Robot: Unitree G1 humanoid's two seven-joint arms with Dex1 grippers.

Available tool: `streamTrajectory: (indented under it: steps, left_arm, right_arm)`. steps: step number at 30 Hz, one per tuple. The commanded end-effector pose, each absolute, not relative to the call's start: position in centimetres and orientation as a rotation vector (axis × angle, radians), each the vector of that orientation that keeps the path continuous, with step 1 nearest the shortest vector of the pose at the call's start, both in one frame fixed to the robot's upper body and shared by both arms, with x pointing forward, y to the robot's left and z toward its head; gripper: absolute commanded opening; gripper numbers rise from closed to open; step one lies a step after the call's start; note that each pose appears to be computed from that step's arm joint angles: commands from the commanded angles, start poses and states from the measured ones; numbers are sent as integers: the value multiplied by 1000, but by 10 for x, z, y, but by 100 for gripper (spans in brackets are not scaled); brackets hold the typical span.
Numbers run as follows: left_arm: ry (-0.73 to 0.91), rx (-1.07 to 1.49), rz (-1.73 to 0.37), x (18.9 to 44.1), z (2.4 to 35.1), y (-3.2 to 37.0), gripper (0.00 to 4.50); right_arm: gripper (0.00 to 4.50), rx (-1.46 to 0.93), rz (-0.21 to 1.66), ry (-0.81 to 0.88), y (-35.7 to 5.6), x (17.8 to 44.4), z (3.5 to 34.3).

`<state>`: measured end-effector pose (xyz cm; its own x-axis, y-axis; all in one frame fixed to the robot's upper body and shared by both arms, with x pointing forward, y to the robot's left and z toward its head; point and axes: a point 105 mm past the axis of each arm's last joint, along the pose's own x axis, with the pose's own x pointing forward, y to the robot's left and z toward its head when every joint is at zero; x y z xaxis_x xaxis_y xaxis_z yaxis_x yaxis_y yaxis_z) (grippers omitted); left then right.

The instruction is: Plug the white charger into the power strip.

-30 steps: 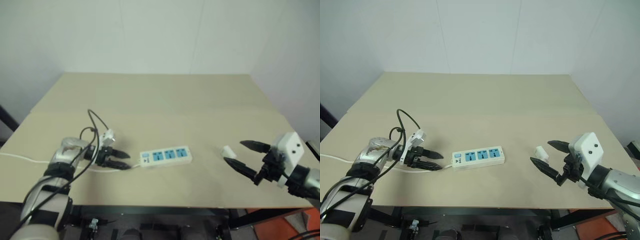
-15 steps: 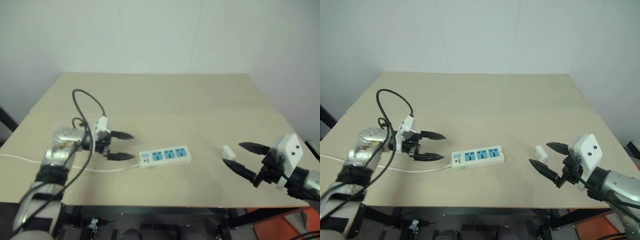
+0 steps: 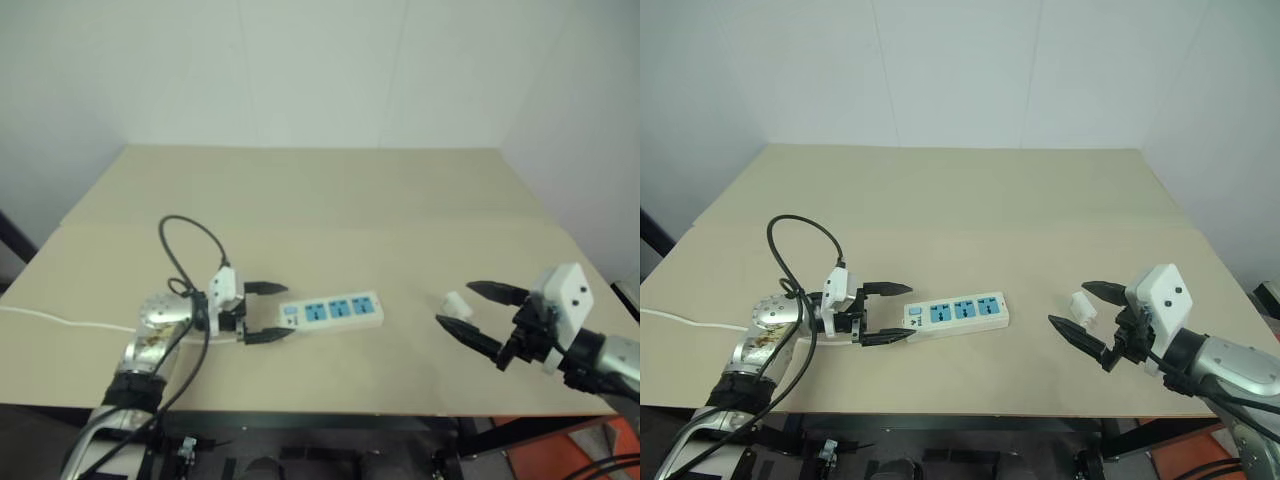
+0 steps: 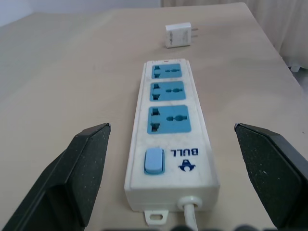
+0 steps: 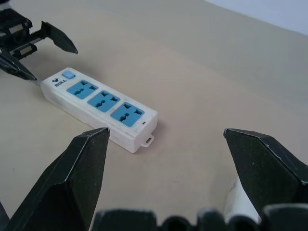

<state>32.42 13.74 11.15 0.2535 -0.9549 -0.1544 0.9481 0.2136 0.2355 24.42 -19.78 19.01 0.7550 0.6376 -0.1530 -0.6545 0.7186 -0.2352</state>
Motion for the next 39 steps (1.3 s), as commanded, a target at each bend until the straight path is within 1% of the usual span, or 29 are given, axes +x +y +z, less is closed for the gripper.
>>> streamTrajectory:
  steps: [1,4,12,19,25,29,33,39]
  left_arm:
    - [-48,315,-1329,334,111,128,449]
    - [-37,300,-1349,338,104,121,449]
    - [-23,313,-1416,338,89,106,449]
    - [7,311,-1394,339,79,111,449]
    - [49,312,-1358,343,75,124,449]
    - [80,307,-1383,341,73,126,449]
    - [109,287,-1399,337,63,121,449]
    - [104,216,-1399,333,50,99,449]
  right_arm:
    - [450,-287,735,37,-192,245,197]
    - [450,-289,740,34,-191,245,199]
    - [450,-301,740,38,-194,241,205]
    - [450,-311,740,42,-195,239,209]
    - [450,-313,745,41,-193,239,209]
    - [450,-314,748,42,-193,239,210]
    - [450,-316,753,41,-192,240,211]
    - [450,-321,761,42,-190,240,212]
